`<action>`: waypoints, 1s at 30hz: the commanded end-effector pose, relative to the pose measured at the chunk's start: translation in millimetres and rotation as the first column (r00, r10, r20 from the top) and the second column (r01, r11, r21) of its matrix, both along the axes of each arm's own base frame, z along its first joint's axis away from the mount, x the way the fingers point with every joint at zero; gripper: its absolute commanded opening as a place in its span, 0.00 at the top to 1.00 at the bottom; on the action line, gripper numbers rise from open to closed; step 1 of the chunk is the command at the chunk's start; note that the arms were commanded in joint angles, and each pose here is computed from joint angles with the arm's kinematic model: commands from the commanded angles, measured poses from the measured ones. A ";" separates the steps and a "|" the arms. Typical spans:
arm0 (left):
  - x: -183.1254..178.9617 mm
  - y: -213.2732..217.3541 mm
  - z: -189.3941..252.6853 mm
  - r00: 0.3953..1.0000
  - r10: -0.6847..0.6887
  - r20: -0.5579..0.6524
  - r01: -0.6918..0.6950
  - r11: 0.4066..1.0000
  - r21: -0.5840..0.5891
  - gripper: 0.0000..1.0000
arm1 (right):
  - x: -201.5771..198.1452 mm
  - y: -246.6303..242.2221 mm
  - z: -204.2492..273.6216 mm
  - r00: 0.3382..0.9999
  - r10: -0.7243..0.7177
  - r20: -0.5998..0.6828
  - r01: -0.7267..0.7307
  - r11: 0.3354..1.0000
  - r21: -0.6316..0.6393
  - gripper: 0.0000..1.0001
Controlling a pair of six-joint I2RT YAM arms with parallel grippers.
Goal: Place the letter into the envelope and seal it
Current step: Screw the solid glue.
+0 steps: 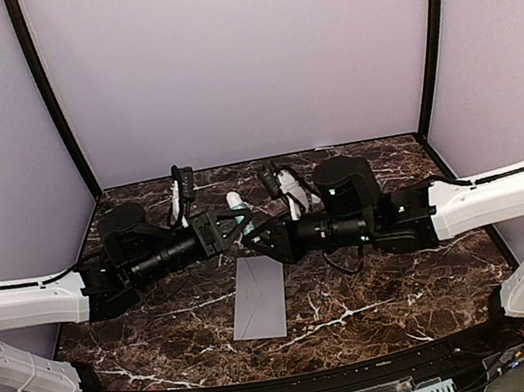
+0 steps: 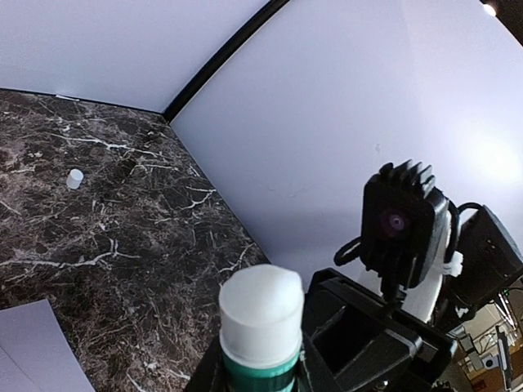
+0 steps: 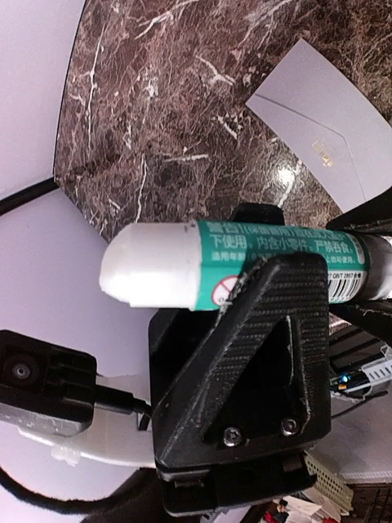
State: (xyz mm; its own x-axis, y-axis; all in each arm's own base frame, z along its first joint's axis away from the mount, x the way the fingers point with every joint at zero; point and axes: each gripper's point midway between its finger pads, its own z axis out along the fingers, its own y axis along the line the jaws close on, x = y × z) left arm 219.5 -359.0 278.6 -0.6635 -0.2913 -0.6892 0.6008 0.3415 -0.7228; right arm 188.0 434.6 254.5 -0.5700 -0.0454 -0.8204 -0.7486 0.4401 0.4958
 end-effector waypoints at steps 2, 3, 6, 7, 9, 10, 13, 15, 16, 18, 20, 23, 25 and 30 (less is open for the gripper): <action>-27.6 -14.9 -9.1 0.991 -0.119 -0.057 0.118 0.993 -0.009 1.00 | 31.8 6.1 -0.9 0.976 -0.195 0.097 0.205 0.973 -0.104 1.00; -27.1 -14.9 -9.5 0.991 -0.117 -0.061 0.117 0.993 -0.011 1.00 | 32.5 7.6 -2.3 0.973 -0.206 0.100 0.217 0.969 -0.116 1.00; -25.5 -15.9 -13.7 0.991 -0.111 -0.074 0.111 0.994 -0.006 1.00 | 35.4 9.7 -5.0 0.965 -0.236 0.110 0.251 0.958 -0.142 1.00; -25.2 -16.2 -14.3 0.991 -0.111 -0.075 0.111 0.994 -0.008 1.00 | 36.1 10.3 -4.7 0.964 -0.240 0.111 0.255 0.956 -0.143 1.00; -26.0 -17.2 -16.3 0.990 -0.119 -0.071 0.118 0.993 -0.008 1.00 | 36.4 9.4 -4.8 0.963 -0.246 0.109 0.260 0.956 -0.138 1.00; -27.2 -17.9 -16.7 0.990 -0.127 -0.069 0.126 0.992 -0.009 1.00 | 36.4 7.8 -4.8 0.962 -0.250 0.106 0.263 0.956 -0.132 1.00; -31.3 -19.4 -10.7 0.987 -0.155 -0.039 0.155 0.988 -0.016 0.87 | 34.8 0.2 -0.7 0.961 -0.258 0.098 0.268 0.958 -0.107 1.00; -38.0 -20.8 -2.9 0.981 -0.195 -0.006 0.195 0.981 -0.017 0.69 | 33.6 -5.9 3.6 0.965 -0.250 0.082 0.256 0.964 -0.075 1.00; -40.0 -20.2 1.7 0.979 -0.205 0.016 0.205 0.979 -0.015 0.63 | 33.4 -10.2 3.3 0.967 -0.244 0.070 0.248 0.967 -0.060 1.00; -43.7 -18.8 8.2 0.975 -0.219 0.043 0.220 0.975 -0.010 0.42 | 32.0 -16.9 7.7 0.975 -0.216 0.041 0.217 0.976 -0.008 1.00; -47.0 -16.1 13.1 0.972 -0.228 0.066 0.228 0.974 -0.006 0.34 | 29.7 -22.7 15.4 0.984 -0.175 0.020 0.174 0.983 0.061 1.00; -53.9 -11.4 20.1 0.964 -0.247 0.094 0.249 0.968 -0.011 0.30 | 20.1 -28.2 29.0 0.997 -0.074 0.014 0.070 0.983 0.168 1.00; -57.8 -8.5 24.9 0.960 -0.257 0.111 0.261 0.965 -0.020 0.29 | 11.7 -31.0 42.2 0.999 -0.002 0.032 -0.006 0.969 0.246 1.00; -66.7 -4.8 40.9 0.945 -0.286 0.159 0.297 0.953 -0.055 0.27 | -27.8 -31.3 67.1 0.960 0.249 0.126 -0.277 0.895 0.348 1.00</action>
State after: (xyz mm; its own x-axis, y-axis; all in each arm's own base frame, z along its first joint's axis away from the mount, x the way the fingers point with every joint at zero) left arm 167.5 -367.6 295.2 -0.6639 -0.1482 -0.7329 0.7130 0.1698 -0.6802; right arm 204.6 398.1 263.2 -0.5789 0.0864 -0.8108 -0.7389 0.3650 0.5664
